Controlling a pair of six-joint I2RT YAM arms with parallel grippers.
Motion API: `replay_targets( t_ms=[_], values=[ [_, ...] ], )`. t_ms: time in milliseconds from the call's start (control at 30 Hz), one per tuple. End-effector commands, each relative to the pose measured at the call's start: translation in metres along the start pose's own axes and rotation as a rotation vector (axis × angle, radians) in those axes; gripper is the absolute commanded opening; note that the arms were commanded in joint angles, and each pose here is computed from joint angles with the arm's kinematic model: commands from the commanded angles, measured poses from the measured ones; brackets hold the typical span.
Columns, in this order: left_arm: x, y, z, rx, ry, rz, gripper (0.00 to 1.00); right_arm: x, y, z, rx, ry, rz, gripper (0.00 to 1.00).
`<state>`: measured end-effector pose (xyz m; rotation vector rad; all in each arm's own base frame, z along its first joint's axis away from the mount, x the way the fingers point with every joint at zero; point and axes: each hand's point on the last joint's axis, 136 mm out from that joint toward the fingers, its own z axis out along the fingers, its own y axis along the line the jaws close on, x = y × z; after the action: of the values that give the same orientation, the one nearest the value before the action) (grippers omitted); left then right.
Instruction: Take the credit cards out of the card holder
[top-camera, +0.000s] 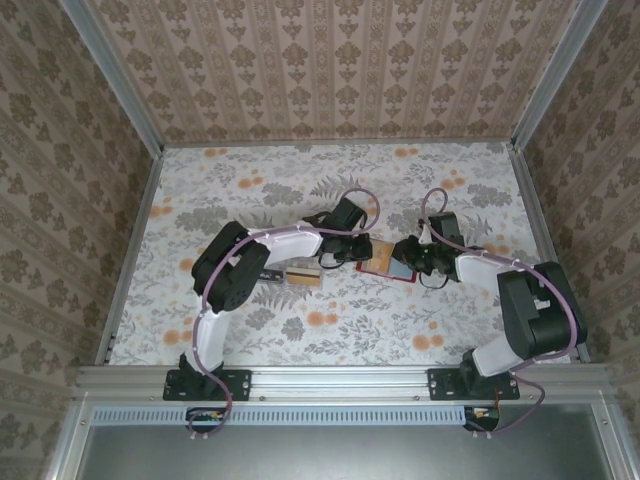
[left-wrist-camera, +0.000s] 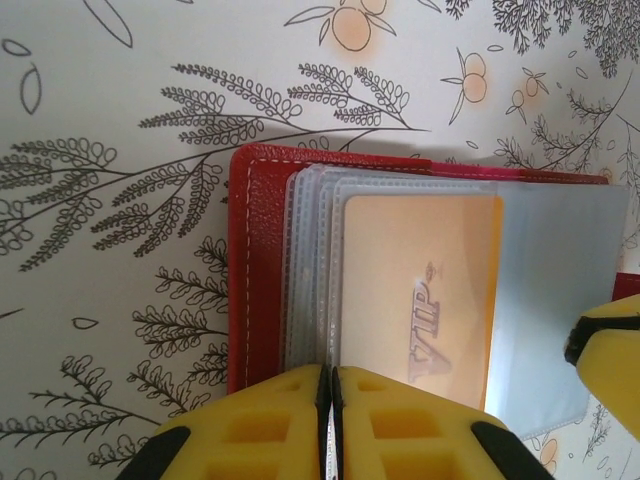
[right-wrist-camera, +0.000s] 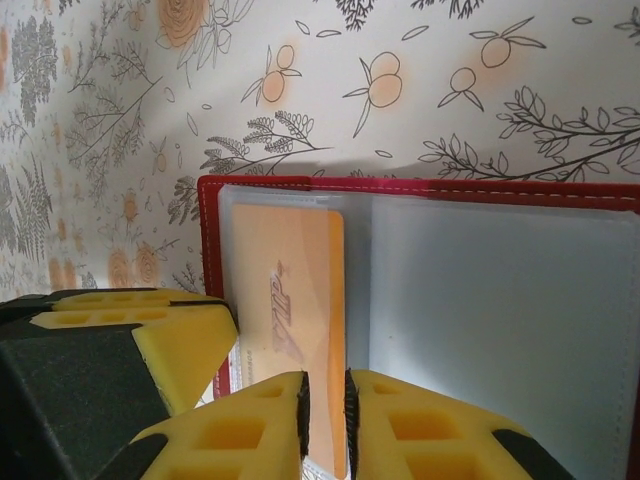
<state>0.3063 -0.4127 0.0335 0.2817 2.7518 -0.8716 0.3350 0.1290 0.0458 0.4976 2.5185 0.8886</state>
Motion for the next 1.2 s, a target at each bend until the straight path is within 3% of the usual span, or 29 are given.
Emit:
replay_targets(
  t_ms=[0,1167],
  values=[
    [0.010,0.013,0.010,-0.045,0.043,-0.003,0.13,0.004,0.001,0.007,-0.013,0.021,-0.004,0.21],
    [0.016,0.013,0.012,-0.057,0.065,0.000,0.10,0.015,0.009,0.028,-0.084,0.088,0.014,0.13]
  ],
)
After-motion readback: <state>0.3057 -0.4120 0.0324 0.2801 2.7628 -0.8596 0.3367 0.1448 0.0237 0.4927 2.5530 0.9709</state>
